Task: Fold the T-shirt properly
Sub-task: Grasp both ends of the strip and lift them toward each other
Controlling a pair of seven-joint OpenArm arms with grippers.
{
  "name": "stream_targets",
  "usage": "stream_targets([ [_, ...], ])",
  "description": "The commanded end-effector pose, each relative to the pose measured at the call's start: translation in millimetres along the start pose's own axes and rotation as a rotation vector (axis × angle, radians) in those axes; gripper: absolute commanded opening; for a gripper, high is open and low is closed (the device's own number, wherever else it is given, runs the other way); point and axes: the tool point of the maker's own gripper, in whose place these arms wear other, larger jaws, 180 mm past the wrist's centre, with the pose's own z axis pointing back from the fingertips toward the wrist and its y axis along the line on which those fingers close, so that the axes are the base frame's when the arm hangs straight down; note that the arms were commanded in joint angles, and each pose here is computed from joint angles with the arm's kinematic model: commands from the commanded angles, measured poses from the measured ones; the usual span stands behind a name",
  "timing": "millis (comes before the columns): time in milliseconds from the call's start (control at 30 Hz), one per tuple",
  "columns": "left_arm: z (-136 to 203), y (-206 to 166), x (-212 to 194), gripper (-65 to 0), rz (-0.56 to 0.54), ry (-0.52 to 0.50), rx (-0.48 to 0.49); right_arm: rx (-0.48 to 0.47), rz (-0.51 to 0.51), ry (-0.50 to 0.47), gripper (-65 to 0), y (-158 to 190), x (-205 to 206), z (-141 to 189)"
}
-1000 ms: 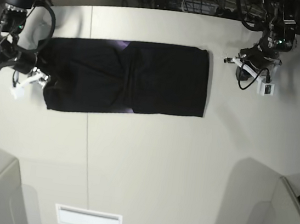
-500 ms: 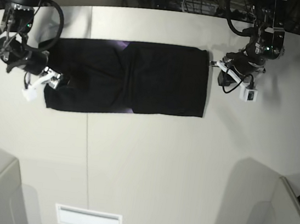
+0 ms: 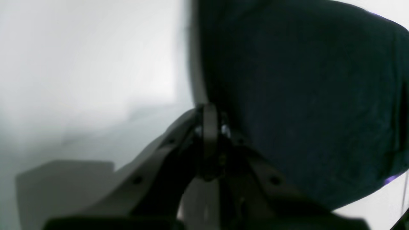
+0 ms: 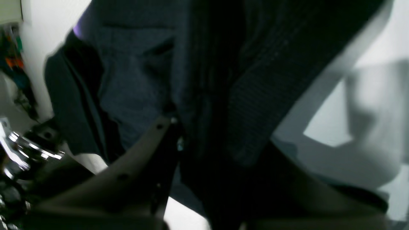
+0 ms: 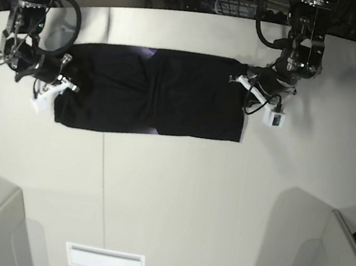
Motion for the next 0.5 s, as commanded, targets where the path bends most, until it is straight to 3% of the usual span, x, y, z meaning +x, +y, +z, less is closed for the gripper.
stream_targets([
  [0,-2,-5,-4,-65.0,-0.012,0.024,-0.011,-0.047,0.001,-0.010,-65.0,-7,7,6],
  [233,-11,-36,-8,-65.0,-0.059,0.049,-0.084,-0.009,0.153,-0.095,-65.0,40,22,28],
  [367,-14,-45,-10,-65.0,-0.074,0.055,-0.106,-0.021,0.136,-0.126,-65.0,62,24,43],
  [467,-17,-55,-8,-65.0,-0.092,0.057,-0.128,0.020,0.201,-0.123,-65.0,93,21,46],
])
